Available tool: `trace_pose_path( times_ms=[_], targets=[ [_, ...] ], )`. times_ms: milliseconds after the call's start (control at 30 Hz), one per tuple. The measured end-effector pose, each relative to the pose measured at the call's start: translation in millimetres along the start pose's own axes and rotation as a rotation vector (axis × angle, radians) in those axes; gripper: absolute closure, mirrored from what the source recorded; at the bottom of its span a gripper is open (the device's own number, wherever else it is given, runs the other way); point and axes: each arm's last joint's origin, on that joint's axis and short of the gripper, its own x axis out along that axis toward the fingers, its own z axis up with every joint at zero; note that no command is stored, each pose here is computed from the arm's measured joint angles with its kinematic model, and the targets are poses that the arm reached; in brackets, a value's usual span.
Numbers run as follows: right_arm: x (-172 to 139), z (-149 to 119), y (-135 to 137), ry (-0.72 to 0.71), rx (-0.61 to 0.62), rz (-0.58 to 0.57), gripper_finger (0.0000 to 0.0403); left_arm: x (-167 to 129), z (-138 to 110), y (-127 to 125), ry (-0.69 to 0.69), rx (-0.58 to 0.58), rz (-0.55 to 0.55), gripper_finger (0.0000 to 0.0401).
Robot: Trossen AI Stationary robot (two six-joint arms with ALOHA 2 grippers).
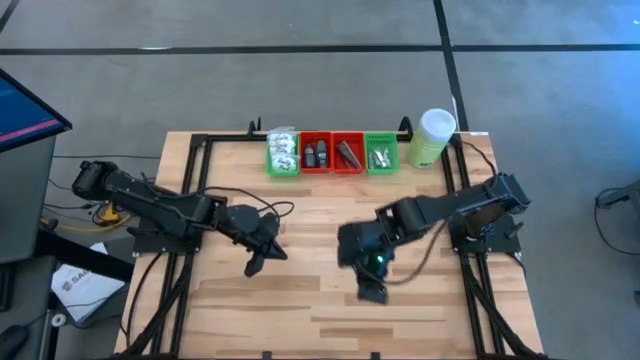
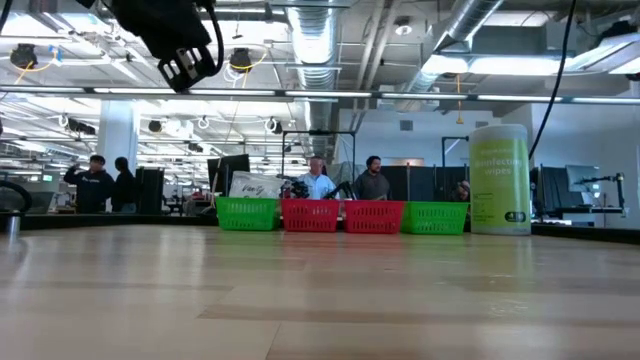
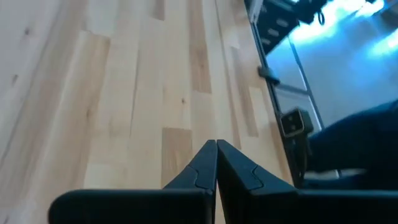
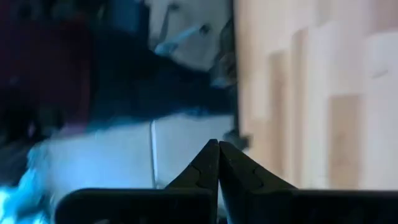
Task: Pick & Place Travel size toiletries
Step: Return to Home Position
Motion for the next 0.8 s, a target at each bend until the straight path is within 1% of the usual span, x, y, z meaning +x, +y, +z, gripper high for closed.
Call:
trace_pose_path(
  times_ms=[100, 233, 333, 400, 467, 567, 600, 667, 800],
  targets=[
    [-8.8, 12.1, -10.8, -0.078, 0.033, -0.024, 0.0403, 0.0, 2.9, -1.1, -0.033, -0.024, -0.005, 0.0401],
    [-17.0, 24.8, -15.3, -0.147, 0.002, 0.032, 0.0403, 0.0, 6.2, -5.9, -0.074, -0.027, -0.036, 0.0401],
    [-18.3, 25.2, -14.7, -0.113, -0.008, 0.095, 0.0403, 0.2, 6.5, -9.8, -0.085, -0.045, -0.056, 0.0401],
    [-16.9, 23.2, -11.8, -0.083, -0.04, 0.132, 0.0403, 0.5, 5.6, -13.5, -0.086, -0.044, -0.071, 0.0401],
    [-14.6, 20.7, -8.3, -0.064, -0.082, 0.151, 0.0403, 0.8, 3.8, -17.2, -0.075, -0.036, -0.088, 0.0401],
    [-12.2, 18.5, -5.1, -0.055, -0.095, 0.154, 0.0403, 1.1, 1.8, -21.9, -0.068, -0.035, -0.105, 0.0401],
    [-11.4, 17.8, -4.2, -0.055, -0.098, 0.151, 0.0403, 1.2, 1.1, -23.4, -0.066, -0.032, -0.11, 0.0401],
    [-10.0, 17.6, -3.7, -0.082, -0.099, 0.108, 0.0403, 1.4, 0.1, -25.7, -0.073, -0.021, -0.099, 0.0401],
    [-8.9, 18.4, -6.4, -0.157, -0.108, -0.023, 0.0403, 1.6, 0.0, -26.3, -0.131, 0.05, 0.015, 0.0401]
  ],
)
